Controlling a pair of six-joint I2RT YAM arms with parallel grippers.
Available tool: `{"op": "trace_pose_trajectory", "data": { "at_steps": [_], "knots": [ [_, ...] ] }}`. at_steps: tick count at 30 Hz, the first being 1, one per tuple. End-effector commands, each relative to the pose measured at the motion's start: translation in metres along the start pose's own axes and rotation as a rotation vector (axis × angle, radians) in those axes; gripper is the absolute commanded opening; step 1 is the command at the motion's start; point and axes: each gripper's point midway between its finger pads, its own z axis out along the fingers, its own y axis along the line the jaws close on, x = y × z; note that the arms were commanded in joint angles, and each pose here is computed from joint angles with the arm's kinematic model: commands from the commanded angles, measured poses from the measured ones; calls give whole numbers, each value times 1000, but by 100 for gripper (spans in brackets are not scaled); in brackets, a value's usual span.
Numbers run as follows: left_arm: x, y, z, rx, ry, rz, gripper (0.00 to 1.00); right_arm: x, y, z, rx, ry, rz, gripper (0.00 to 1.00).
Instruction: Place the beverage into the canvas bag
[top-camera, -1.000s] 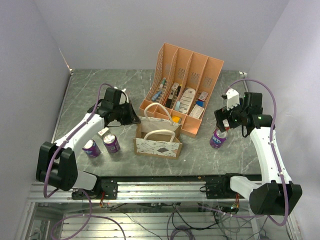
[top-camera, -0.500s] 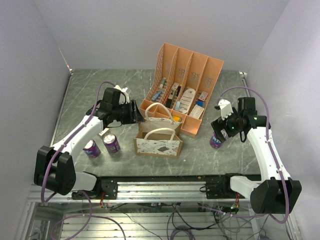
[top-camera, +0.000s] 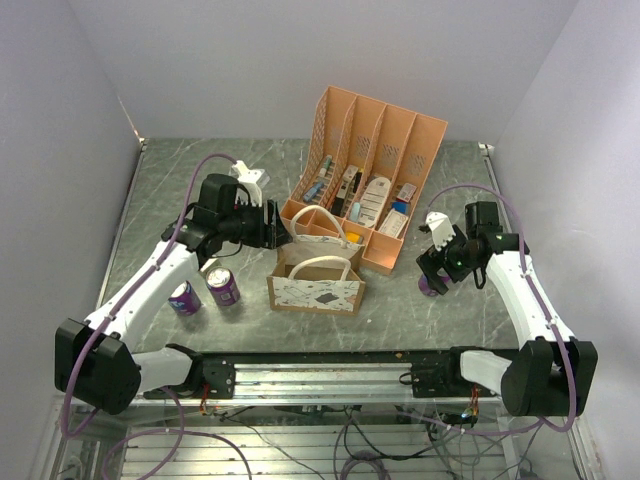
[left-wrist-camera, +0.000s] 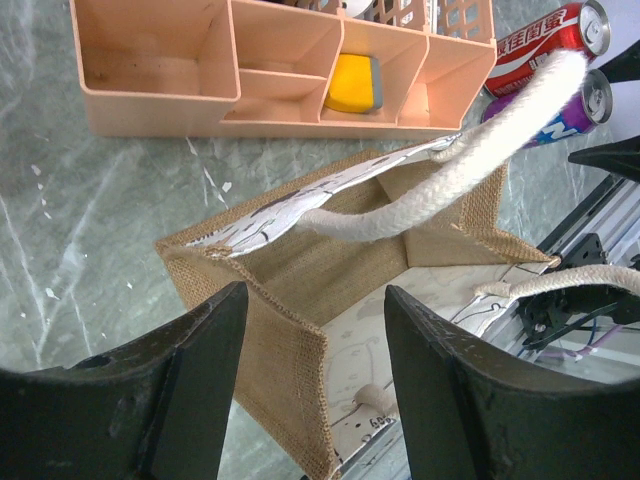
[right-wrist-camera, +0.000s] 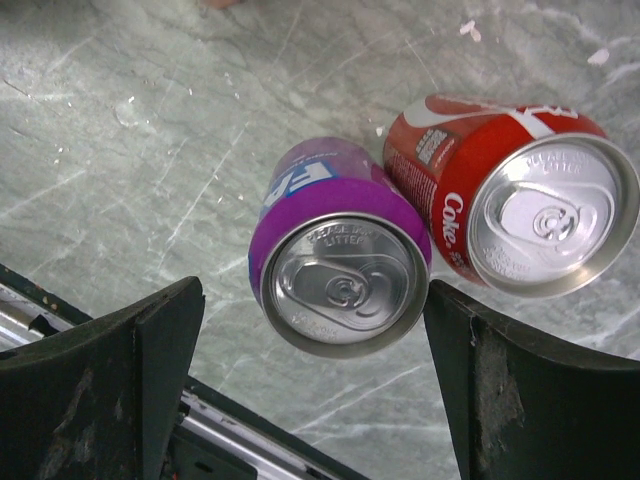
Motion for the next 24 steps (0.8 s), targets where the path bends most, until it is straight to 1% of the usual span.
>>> {"op": "trace_pose_trajectory", "data": {
  "at_steps": [1,7,12,15,17,24],
  "knots": [
    [-20,-11,-11,19,-46,104,70,-12,7,9,-51,-61,-45,90],
    [-20,-8,-15,-6,-67,124,70,-22,18,18,-124,-96,-68,89],
    [-21,-8,-17,-4,-73,135,70,-30,22,24,-149,-109,-82,84],
    [-22,-8,-19,-8,-76,152,70,-27,22,25,-150,-93,-95,79],
    [-23,-8,-21,-12,-77,166,69,-24,20,24,-139,-79,-111,78],
    [-25,-6,-27,-35,-88,199,69,-9,13,24,-97,-2,-132,79]
  ]
}}
